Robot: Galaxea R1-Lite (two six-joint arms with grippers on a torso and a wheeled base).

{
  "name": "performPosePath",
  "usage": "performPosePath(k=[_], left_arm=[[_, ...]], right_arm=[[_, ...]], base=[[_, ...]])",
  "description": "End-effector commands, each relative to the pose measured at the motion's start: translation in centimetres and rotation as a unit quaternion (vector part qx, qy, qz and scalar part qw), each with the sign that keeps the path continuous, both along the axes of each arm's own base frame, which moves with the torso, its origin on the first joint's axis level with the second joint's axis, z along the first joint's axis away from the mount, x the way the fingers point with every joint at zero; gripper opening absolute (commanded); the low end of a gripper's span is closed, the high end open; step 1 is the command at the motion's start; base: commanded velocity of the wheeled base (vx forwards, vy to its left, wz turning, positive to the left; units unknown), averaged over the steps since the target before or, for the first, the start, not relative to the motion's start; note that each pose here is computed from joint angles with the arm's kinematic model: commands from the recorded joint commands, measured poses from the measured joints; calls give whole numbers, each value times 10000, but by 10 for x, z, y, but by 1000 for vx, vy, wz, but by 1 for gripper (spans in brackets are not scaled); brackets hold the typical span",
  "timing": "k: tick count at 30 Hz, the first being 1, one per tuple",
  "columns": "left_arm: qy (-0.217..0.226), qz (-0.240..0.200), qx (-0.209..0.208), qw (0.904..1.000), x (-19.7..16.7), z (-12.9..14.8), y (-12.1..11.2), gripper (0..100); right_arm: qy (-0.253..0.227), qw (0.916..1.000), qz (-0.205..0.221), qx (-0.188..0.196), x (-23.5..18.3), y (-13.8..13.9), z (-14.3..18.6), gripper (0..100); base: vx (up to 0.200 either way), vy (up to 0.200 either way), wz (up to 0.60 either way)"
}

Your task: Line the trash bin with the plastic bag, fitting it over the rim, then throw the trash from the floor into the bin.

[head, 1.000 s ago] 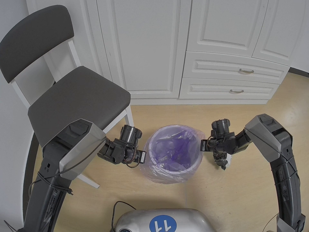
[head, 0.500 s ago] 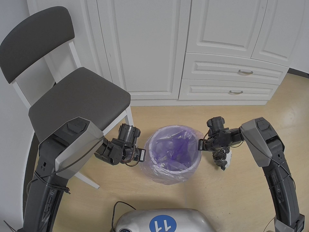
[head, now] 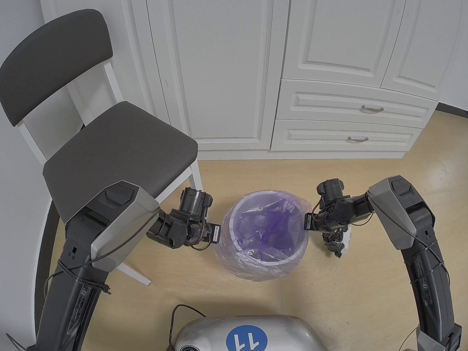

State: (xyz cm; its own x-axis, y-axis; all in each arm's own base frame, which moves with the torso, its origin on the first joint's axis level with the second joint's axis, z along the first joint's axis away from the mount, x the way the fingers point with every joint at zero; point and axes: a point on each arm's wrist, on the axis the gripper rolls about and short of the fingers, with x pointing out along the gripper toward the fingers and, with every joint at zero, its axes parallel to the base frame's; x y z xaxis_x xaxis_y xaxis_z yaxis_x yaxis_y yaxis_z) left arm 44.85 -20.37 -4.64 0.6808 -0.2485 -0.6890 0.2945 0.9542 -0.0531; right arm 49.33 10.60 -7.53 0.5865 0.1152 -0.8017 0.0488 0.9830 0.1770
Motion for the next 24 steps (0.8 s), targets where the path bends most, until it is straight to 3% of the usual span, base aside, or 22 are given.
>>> performPosePath(k=[1,11,18,20,22,24], left_arm=[[45,-8,-73,10000,16,-15,1,0],[567,-78,99,9983,33,-37,-6,0],[621,-107,90,9980,33,-38,-5,0],[603,-68,152,9980,34,-31,-2,0],[428,-84,198,9989,34,0,-4,0],[357,-36,264,9990,32,13,-4,0]], right_arm=[[46,10000,-64,11,0,-6,-3,0],[60,10000,-42,3,0,-5,-5,0],[37,10000,-21,3,0,-3,-6,0],[-107,9999,-22,68,2,-4,4,0],[-212,9997,-42,125,1,-8,20,0],[-267,9995,-71,165,-1,-13,27,0]], base=[[0,0,0],[0,0,0],[0,0,0],[0,0,0],[0,0,0],[0,0,0]])
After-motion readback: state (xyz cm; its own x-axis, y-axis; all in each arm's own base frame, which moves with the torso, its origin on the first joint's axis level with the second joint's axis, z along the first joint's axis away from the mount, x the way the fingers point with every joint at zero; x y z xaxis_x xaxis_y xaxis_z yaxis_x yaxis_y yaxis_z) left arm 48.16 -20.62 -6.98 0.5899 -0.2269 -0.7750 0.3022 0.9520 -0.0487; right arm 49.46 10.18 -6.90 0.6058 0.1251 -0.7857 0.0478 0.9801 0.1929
